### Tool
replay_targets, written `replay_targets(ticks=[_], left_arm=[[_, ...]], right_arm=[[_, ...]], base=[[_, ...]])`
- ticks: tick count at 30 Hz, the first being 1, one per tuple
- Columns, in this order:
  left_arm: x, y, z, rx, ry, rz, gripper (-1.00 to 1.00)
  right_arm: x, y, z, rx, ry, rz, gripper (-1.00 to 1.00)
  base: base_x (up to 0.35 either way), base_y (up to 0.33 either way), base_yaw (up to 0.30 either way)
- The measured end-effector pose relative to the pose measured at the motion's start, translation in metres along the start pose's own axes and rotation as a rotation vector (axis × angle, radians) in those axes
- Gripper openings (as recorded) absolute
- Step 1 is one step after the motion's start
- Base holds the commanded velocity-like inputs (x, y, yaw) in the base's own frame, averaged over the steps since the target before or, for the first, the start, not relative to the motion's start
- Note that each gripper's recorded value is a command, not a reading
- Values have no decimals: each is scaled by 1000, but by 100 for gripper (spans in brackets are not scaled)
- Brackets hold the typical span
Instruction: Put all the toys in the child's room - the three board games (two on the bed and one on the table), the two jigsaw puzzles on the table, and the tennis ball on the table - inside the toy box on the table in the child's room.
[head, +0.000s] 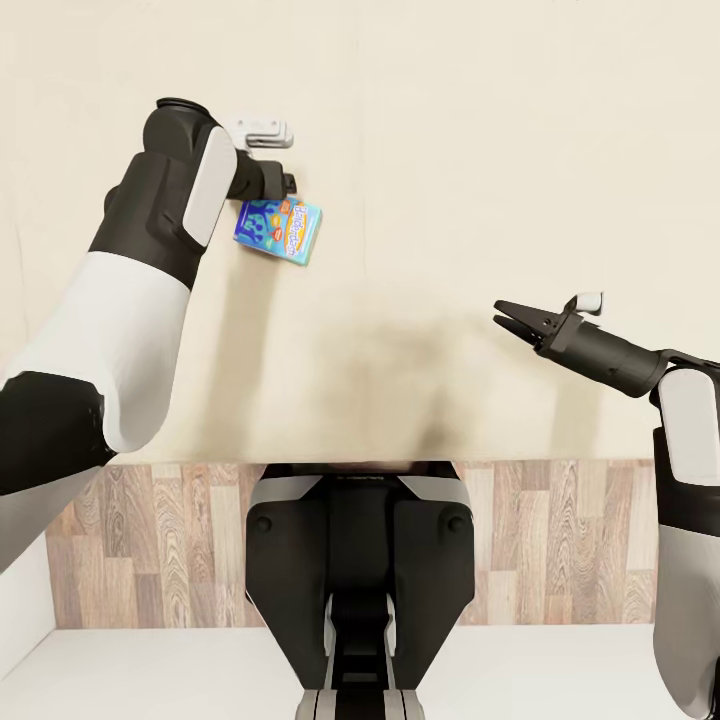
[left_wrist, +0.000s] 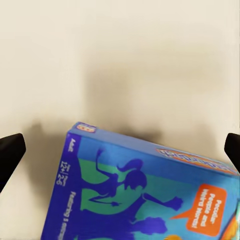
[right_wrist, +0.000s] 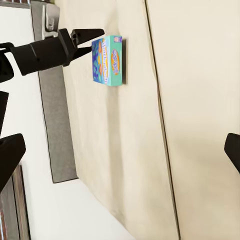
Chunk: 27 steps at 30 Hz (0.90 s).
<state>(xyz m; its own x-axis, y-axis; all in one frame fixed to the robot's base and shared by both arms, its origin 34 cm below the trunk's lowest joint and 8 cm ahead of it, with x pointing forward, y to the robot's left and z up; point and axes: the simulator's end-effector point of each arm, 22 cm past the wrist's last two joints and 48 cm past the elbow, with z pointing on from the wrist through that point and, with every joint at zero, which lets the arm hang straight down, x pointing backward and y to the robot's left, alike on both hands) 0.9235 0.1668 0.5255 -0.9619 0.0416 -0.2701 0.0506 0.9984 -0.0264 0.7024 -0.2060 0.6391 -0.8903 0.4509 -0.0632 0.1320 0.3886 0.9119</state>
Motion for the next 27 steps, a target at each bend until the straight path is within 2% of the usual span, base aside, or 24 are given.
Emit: replay_targets(ticks=[11,22,27], left_arm=[[5,2,1,-2,19,3,100],[24,-2,7,0,83,12,100],[32,-5,7,-7,114,51,100]], right_arm=[[1,1,1,-1,2,-3,100],[0,1,1,-1,2,-2,100],[0,0,0,0,0,-2,100]], base=[[0,0,0],[0,0,0],[0,0,0]])
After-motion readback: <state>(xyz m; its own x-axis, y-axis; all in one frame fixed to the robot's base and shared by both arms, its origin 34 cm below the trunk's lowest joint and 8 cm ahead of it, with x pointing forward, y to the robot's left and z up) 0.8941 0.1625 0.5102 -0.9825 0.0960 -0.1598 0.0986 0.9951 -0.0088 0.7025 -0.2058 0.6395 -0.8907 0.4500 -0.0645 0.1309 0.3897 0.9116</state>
